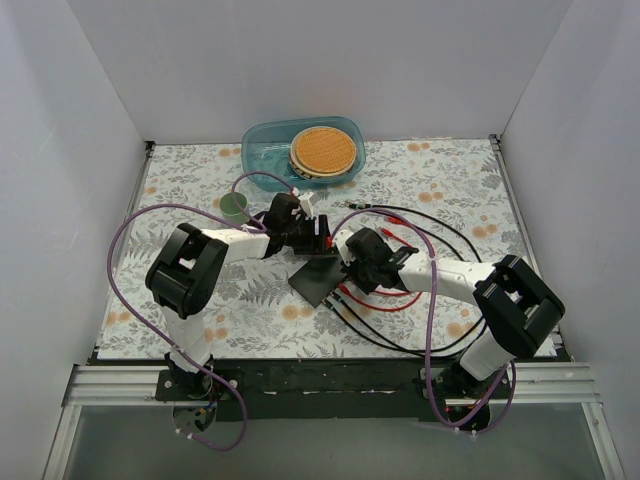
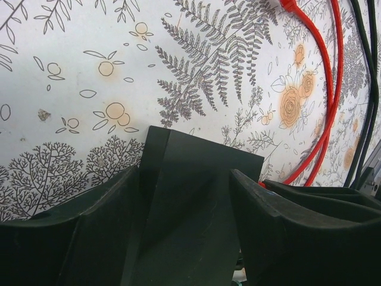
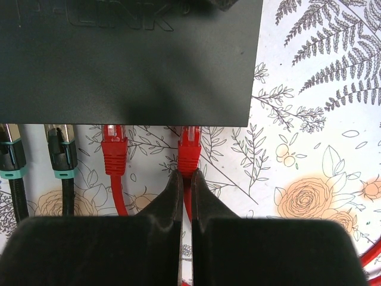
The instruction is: Insert the plug into the switch port
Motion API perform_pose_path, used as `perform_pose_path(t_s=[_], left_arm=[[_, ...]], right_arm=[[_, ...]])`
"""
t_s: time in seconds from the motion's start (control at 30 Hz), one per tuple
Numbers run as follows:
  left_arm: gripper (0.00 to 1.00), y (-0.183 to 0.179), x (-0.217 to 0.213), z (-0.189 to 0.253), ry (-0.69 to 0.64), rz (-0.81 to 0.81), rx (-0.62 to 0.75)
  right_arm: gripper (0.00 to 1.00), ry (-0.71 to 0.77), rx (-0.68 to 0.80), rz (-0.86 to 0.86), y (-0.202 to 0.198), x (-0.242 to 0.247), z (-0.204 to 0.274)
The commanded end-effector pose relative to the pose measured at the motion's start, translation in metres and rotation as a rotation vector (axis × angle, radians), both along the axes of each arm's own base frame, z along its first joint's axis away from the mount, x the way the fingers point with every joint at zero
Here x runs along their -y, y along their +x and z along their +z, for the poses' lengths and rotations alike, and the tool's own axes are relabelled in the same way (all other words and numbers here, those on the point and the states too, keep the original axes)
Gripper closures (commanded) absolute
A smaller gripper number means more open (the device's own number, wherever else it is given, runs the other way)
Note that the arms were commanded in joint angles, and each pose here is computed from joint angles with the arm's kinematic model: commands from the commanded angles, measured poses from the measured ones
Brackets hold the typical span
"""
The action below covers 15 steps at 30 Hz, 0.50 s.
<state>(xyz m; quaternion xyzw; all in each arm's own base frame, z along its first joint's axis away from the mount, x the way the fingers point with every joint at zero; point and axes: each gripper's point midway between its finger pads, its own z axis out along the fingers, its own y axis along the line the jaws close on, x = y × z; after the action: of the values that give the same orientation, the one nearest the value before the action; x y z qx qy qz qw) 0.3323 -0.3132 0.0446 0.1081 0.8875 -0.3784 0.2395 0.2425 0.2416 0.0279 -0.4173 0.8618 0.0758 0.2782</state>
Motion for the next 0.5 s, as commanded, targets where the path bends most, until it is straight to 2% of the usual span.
perform_pose_path(t_s=[0.0, 0.47], left_arm=[[0.4, -0.068, 0.029, 0.015, -0.094, -0.185, -0.147], [0.44, -0.08, 0.032, 0.037, -0.163, -0.195, -0.151]], right_arm=[[0.99, 0.329, 0.277, 0.027, 0.065, -0.078, 0.089], [0.99, 0.493, 0.38, 0.133, 0.08, -0.11, 0.135]])
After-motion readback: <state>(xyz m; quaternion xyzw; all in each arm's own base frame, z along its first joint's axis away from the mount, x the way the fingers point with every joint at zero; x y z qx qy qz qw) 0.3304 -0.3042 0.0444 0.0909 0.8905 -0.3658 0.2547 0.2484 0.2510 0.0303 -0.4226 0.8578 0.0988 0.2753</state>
